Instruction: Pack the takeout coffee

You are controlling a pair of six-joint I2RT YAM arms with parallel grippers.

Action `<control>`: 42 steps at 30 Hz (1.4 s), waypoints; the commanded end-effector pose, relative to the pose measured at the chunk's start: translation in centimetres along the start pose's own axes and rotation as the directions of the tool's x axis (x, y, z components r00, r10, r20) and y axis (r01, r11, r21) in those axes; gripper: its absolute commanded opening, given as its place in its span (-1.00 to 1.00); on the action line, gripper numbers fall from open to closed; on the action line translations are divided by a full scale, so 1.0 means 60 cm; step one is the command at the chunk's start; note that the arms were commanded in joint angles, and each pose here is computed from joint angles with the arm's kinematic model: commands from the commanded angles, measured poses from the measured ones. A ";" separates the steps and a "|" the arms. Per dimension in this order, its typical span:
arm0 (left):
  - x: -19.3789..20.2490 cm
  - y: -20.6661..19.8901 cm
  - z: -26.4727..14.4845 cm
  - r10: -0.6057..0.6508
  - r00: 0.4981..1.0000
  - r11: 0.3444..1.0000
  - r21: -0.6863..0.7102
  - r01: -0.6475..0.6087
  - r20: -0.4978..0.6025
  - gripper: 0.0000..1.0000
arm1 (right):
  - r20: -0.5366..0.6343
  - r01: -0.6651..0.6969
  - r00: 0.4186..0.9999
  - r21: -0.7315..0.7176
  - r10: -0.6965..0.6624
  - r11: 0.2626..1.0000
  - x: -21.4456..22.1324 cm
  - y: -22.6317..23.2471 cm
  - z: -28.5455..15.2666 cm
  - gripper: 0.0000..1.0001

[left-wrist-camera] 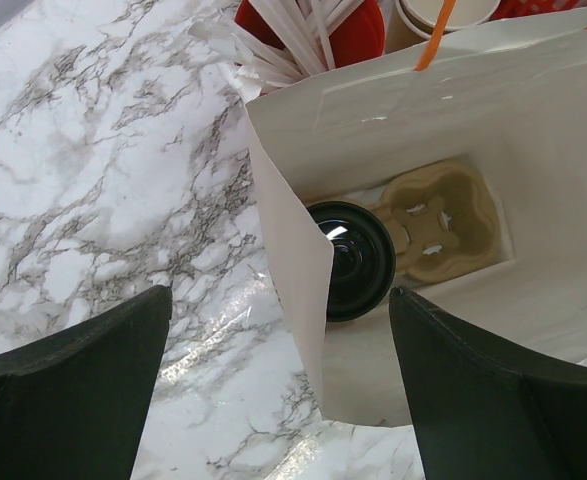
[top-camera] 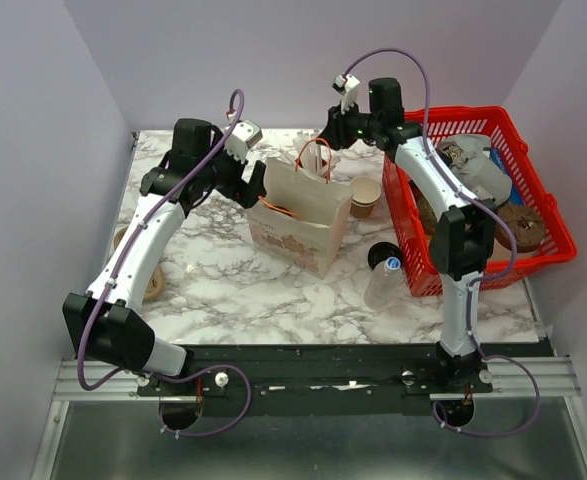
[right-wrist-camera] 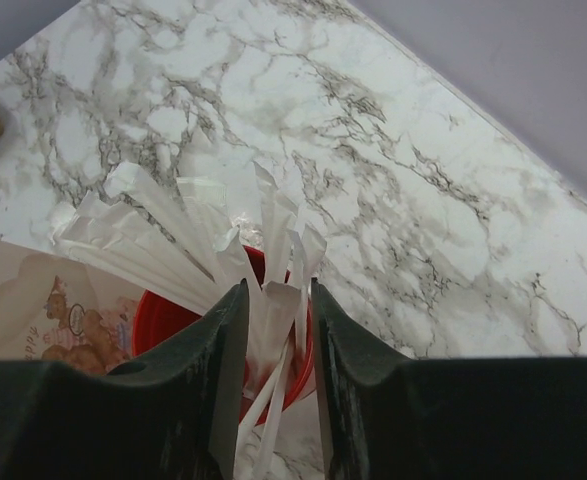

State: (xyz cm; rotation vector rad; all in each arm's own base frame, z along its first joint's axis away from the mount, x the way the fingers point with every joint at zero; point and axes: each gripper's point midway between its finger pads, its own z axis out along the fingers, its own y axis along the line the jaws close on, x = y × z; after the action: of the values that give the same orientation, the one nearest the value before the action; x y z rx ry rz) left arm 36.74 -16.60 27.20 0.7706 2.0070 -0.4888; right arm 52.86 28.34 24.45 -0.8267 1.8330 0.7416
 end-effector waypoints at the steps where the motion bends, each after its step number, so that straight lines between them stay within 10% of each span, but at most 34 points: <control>1: -0.025 0.012 -0.024 0.034 0.998 0.998 -0.049 -0.032 0.045 0.95 | 0.050 -0.005 0.999 0.004 0.005 1.000 -0.026 -0.005 0.012 -0.38; 17: -0.023 0.011 -0.025 0.042 0.998 0.998 -0.051 -0.039 0.057 0.96 | 0.047 0.016 0.999 0.072 -0.020 0.997 -0.042 -0.002 -0.022 -0.99; 42: -0.042 0.023 -0.030 0.051 0.995 0.996 -0.075 -0.044 0.091 0.96 | 0.413 0.305 0.880 -0.107 -0.237 0.946 -0.293 0.170 -0.200 -0.99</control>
State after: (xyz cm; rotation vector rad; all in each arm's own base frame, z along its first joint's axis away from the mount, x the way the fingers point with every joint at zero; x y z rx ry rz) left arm 37.05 -15.95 28.52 0.7586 1.9506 -0.4494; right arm 47.20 28.08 39.24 -0.8761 1.4998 0.7719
